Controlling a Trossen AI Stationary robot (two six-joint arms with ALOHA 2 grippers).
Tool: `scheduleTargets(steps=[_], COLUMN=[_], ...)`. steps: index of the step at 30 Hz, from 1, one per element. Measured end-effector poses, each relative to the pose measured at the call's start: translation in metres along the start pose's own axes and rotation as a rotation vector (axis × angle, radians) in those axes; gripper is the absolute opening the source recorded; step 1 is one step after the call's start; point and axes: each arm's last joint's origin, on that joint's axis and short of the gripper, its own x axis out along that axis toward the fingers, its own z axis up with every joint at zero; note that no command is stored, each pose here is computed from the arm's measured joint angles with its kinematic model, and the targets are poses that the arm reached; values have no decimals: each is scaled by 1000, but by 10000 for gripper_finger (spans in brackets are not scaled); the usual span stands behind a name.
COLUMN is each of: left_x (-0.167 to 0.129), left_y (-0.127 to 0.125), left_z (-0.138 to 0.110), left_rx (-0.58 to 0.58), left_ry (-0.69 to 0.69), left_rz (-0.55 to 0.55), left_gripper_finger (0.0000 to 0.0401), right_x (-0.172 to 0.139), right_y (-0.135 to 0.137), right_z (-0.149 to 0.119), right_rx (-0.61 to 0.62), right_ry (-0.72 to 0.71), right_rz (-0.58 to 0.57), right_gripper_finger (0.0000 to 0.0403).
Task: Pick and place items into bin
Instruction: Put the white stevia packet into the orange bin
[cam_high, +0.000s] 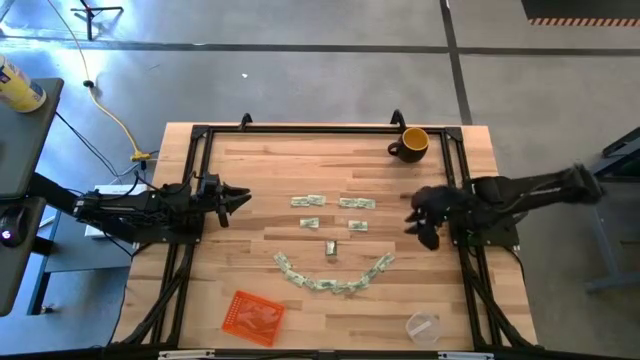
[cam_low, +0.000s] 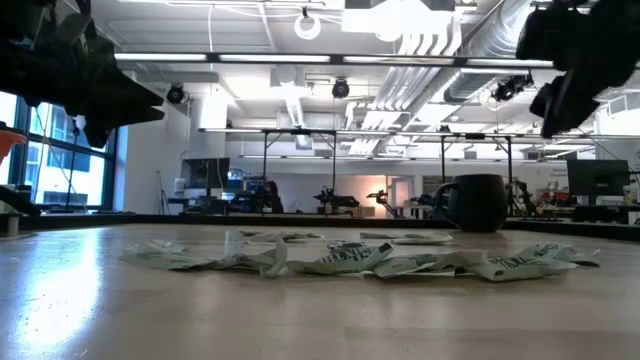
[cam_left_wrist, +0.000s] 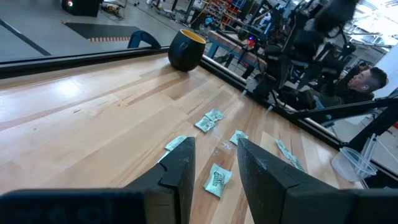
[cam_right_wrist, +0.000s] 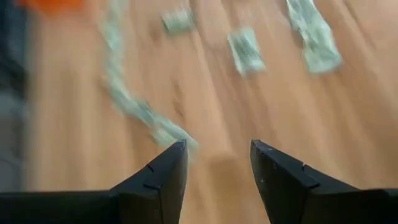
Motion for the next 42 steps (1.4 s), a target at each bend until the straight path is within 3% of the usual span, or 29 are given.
scheduleTargets(steps=[3,4,12,19,27,34,42], left_x=[0,0,0,0,0,0,0], left_y=[0,0,0,0,0,0,0], left_z=[0,0,0,0,0,0,0], left_rx=[0,0,0,0,0,0,0], left_ry=[1,0,0,0,0,1,0], left_rz=[0,0,0,0,0,0,0], left_gripper_finger=[154,154,154,154,154,154,154], right_x=[10,15,69,95,125,135,137], right_y=[11,14,45,56,68,68,61], right_z=[3,4,-1,-6,-16,-19,-14], right_rx=[-220,-245,-535,-544,-668,-591,-522], right_ry=[58,74,226,277,300,319,342], right_rz=[-65,-65,57,-36,-13,-48,20], right_gripper_finger=[173,179,260,286,286,285,211])
